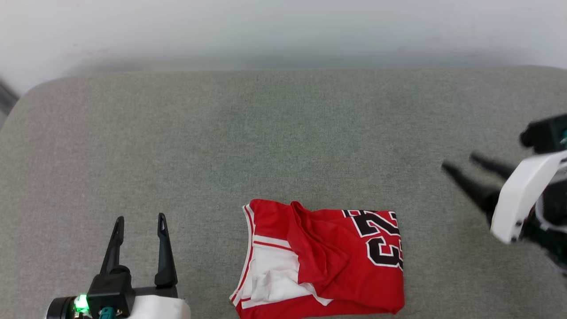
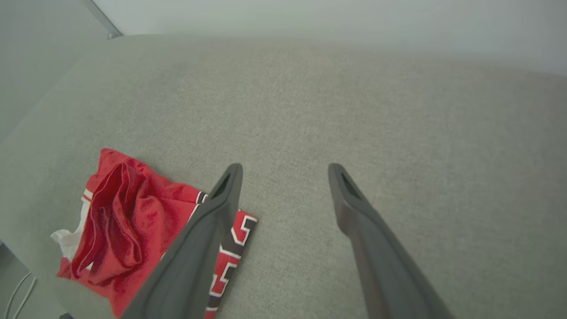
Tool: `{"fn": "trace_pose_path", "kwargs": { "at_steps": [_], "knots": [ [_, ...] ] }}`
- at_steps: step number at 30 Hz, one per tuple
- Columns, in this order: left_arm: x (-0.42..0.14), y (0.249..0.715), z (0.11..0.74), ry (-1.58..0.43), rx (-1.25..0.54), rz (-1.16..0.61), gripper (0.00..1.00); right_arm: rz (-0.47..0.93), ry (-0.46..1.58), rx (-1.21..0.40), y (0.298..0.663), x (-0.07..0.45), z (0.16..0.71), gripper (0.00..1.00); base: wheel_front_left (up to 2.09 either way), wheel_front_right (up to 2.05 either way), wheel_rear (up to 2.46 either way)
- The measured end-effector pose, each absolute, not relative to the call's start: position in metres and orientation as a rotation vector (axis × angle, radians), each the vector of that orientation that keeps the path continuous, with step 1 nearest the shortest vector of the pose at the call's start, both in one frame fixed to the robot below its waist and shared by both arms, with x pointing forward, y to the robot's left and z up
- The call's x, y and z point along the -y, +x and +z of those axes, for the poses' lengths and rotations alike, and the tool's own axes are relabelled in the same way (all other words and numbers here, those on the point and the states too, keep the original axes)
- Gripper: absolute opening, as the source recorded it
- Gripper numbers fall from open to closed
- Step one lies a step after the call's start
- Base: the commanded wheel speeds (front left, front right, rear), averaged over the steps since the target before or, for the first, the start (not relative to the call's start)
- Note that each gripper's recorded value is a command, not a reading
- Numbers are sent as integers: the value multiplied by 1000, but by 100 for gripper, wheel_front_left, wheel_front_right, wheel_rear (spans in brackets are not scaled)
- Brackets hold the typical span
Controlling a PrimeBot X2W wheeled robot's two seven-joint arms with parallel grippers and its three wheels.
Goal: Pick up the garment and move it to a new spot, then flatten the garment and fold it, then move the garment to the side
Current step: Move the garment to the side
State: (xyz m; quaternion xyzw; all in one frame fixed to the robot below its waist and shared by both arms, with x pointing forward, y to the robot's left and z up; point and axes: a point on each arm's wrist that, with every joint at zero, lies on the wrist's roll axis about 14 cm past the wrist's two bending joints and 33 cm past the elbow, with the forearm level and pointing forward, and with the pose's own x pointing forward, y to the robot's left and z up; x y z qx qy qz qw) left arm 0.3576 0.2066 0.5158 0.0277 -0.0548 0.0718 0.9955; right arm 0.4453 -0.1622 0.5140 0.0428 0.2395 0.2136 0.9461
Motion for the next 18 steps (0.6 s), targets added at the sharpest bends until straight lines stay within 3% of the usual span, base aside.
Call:
{"fn": "trace_pose_path", "kwargs": {
  "at_steps": [5, 18],
  "knots": [
    [-208, 364, 513, 56, 102, 145, 100, 516, 234, -798, 406, 146, 453, 100, 0, 0, 0],
    [-210, 384, 501, 63, 72, 140, 100, 629, 341, -1095, 369, 94, 375, 100, 0, 0, 0]
  ]
}}
